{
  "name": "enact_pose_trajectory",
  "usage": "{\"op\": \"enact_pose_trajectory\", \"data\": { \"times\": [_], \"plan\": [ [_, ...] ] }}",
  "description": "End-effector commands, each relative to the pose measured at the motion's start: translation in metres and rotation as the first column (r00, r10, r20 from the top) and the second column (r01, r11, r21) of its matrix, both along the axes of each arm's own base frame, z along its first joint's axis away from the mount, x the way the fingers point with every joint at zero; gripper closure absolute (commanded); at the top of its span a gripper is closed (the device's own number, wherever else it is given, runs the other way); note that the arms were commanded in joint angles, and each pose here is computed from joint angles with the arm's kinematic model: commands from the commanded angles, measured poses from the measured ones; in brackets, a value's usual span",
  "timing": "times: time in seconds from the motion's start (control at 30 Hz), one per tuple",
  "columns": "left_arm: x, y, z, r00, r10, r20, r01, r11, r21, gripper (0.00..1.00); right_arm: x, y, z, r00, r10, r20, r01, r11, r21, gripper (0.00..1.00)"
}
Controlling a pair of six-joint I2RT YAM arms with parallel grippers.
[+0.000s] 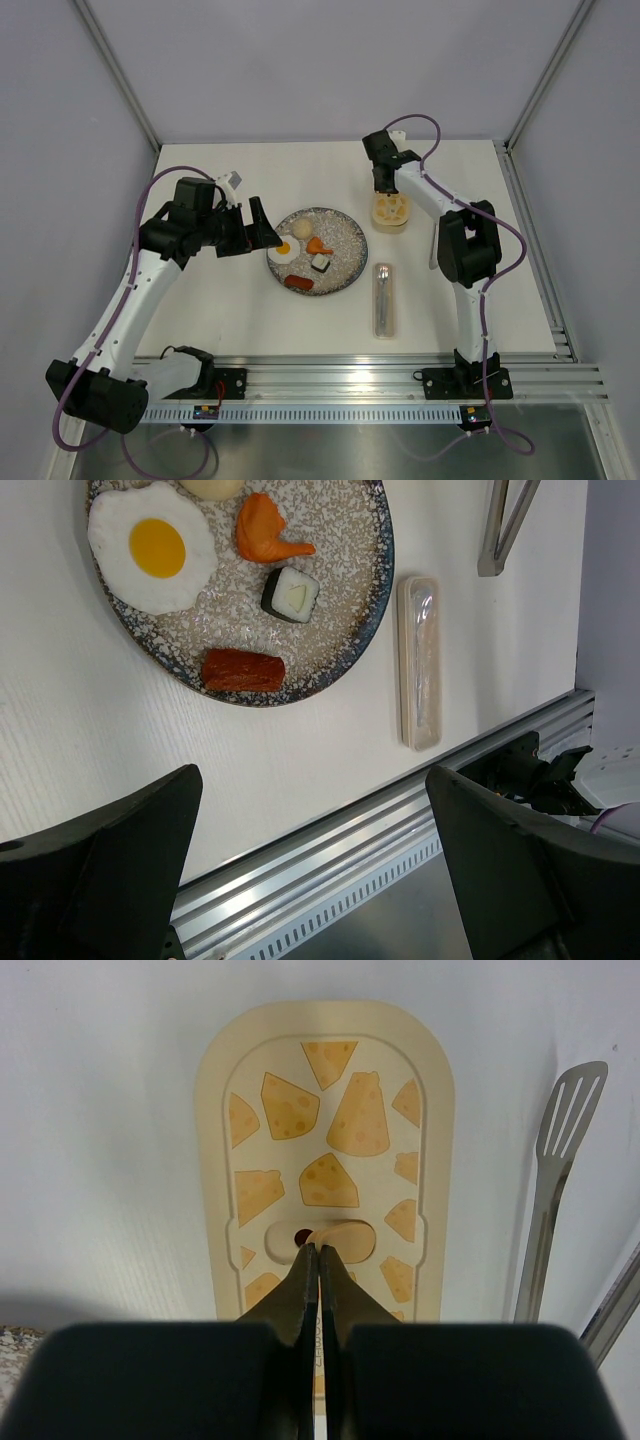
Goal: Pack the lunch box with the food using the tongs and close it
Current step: Close the box lid on the packing box.
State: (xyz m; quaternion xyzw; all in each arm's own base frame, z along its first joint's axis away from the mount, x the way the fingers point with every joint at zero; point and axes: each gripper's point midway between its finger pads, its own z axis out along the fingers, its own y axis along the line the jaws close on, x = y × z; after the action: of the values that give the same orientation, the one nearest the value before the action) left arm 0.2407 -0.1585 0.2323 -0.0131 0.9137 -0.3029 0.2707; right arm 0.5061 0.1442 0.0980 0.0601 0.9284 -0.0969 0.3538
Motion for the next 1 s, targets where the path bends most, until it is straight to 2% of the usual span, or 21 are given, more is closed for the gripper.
{"op": "enact_pose_trajectory", "data": {
  "times": [0.0,0.5,0.97],
  "plan": [
    [0.001,0.000,0.006,0.999,-0.009,0.041,0.010,1.000,-0.009,0.01,0.009,-0.002,0.017,0.999,-0.017,0.051,0.015,0.999,0.037,1.00],
    [0.002,0.000,0.006,0.999,-0.007,0.039,0.007,1.000,-0.012,0.01,0.004,-0.002,-0.014,1.000,-0.004,-0.008,0.004,1.000,0.019,1.00],
    [0.002,0.000,0.005,0.999,-0.006,0.037,0.007,1.000,-0.012,0.01,0.006,0.002,-0.022,0.999,0.022,-0.023,-0.022,1.000,0.022,1.00]
  ]
}}
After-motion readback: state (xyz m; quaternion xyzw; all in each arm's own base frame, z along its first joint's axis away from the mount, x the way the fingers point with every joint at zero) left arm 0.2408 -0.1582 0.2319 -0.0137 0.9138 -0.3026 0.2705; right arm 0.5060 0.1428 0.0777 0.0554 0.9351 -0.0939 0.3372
